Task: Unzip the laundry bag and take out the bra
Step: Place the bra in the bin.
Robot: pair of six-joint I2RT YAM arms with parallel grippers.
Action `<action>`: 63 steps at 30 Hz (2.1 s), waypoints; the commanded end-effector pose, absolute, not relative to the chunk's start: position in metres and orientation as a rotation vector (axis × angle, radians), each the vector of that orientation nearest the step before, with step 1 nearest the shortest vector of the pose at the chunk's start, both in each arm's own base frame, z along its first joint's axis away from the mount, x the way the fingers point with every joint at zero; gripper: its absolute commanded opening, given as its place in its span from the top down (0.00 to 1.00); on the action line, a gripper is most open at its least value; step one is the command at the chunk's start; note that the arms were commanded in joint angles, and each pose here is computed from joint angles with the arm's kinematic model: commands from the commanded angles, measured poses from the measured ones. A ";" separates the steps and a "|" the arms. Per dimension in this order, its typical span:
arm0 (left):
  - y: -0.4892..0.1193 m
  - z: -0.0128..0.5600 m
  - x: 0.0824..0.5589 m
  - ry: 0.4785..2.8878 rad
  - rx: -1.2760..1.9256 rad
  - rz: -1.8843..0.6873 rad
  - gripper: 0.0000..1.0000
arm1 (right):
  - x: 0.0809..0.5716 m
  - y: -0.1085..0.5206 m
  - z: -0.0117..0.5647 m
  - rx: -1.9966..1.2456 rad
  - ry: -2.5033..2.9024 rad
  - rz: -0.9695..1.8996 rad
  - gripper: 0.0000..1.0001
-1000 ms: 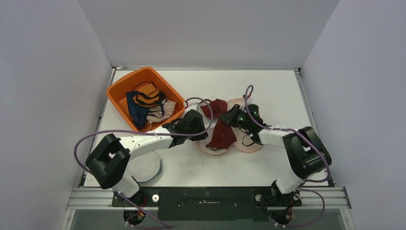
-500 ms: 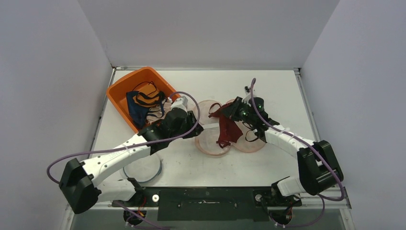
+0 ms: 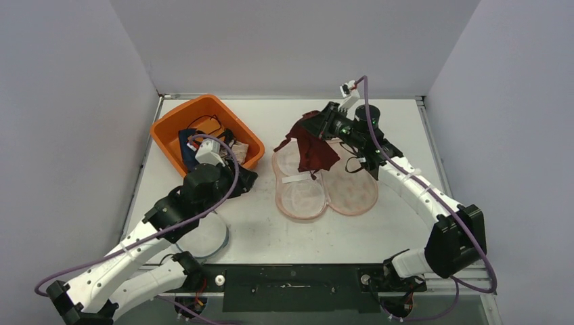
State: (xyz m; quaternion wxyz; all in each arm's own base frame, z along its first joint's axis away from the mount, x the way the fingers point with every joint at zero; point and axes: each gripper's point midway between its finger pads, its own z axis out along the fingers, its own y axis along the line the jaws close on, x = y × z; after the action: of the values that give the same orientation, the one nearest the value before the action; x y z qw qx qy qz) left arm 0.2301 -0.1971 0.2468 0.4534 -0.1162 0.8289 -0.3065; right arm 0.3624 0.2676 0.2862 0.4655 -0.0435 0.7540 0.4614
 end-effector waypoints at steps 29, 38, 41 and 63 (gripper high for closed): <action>-0.097 0.300 0.205 1.752 -0.420 -0.598 0.48 | 0.381 0.435 0.451 -0.585 1.243 1.791 0.95; -0.092 0.291 0.205 1.739 -0.448 -0.586 0.45 | 0.411 0.480 0.397 -0.597 1.216 1.867 0.95; -0.099 0.281 0.206 1.764 -0.456 -0.607 0.45 | 0.425 0.494 0.375 -0.588 1.211 1.883 0.95; -0.108 0.257 0.212 1.829 -0.449 -0.577 0.44 | 0.445 0.533 0.248 -0.420 1.596 1.837 0.39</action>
State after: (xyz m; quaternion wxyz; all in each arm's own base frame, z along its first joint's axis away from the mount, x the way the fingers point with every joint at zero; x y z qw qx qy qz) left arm 0.2068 -0.1060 0.2466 0.5439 -0.1847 0.7832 -0.2382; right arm 0.4582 0.5289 0.2140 0.3050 -0.1430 0.6220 0.7069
